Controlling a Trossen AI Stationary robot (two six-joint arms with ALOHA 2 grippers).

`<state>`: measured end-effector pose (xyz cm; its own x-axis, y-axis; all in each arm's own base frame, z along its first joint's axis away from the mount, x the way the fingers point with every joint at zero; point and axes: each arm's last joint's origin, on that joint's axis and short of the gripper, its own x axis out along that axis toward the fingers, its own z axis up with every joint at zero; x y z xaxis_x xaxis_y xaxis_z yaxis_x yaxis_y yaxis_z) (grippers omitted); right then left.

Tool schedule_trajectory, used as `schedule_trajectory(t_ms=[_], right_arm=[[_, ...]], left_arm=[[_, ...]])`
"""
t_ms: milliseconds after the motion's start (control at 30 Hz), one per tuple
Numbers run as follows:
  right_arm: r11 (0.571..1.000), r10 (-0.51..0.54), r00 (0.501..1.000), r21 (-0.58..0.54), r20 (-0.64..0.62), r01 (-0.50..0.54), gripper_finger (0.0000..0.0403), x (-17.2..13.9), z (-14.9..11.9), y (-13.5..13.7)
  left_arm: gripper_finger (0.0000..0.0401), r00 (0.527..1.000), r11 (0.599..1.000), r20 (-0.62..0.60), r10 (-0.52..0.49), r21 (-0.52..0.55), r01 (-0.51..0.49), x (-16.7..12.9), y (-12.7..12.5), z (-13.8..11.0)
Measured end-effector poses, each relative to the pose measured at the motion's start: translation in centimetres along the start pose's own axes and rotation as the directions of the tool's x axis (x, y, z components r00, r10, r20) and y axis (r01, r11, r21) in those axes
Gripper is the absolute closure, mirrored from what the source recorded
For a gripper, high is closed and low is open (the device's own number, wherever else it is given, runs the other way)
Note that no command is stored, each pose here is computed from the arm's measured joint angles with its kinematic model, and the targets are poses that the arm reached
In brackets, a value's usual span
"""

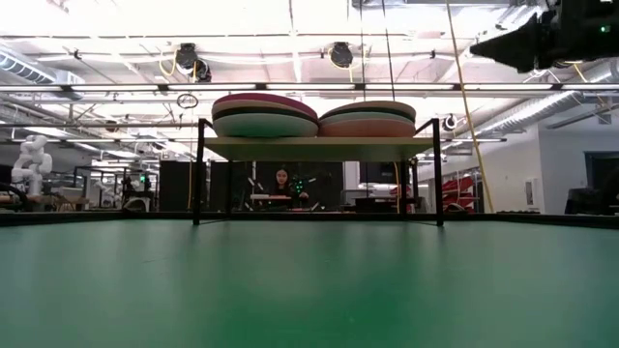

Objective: Place and stack plates onto a shelf
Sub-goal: Return to Home Position

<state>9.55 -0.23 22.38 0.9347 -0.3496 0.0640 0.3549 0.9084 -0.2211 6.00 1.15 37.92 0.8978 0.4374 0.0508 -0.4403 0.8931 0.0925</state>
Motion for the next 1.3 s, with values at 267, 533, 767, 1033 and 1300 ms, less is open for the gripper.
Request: schedule_trajectory(t_ms=[267, 533, 767, 1033, 1300], right_arm=[[0.997, 0.051, 0.993, 0.057, -0.109, -0.045, 0.0402, -0.1, -2.3, 0.6], [0.997, 0.034, 0.999, 0.064, -0.029, -0.032, 0.0403, 0.4, -4.9, 1.6], [0.998, 0.039, 0.998, 0.043, -0.054, -0.036, 0.0403, 0.5, -5.2, 1.7], [0.998, 0.045, 0.996, 0.047, -0.081, -0.042, 0.0403, 0.6, -5.5, 1.8], [0.998, 0.045, 0.996, 0.043, -0.080, -0.042, 0.0403, 0.6, -5.4, 1.8]], left_arm=[[0.0401, 0.984, 0.991, 0.125, -0.127, -0.025, 0.131, -0.5, -1.1, -7.4], [0.0401, 0.976, 0.985, 0.152, -0.153, -0.052, 0.163, 0.4, -2.4, -14.1], [0.0401, 0.977, 0.983, 0.142, -0.158, -0.068, 0.169, 1.6, -3.5, -17.8], [0.0401, 0.981, 0.981, 0.109, -0.158, -0.094, 0.169, 1.9, -3.9, -19.7], [0.0401, 0.978, 0.983, 0.141, -0.152, -0.086, 0.165, 1.9, -3.9, -19.4]])
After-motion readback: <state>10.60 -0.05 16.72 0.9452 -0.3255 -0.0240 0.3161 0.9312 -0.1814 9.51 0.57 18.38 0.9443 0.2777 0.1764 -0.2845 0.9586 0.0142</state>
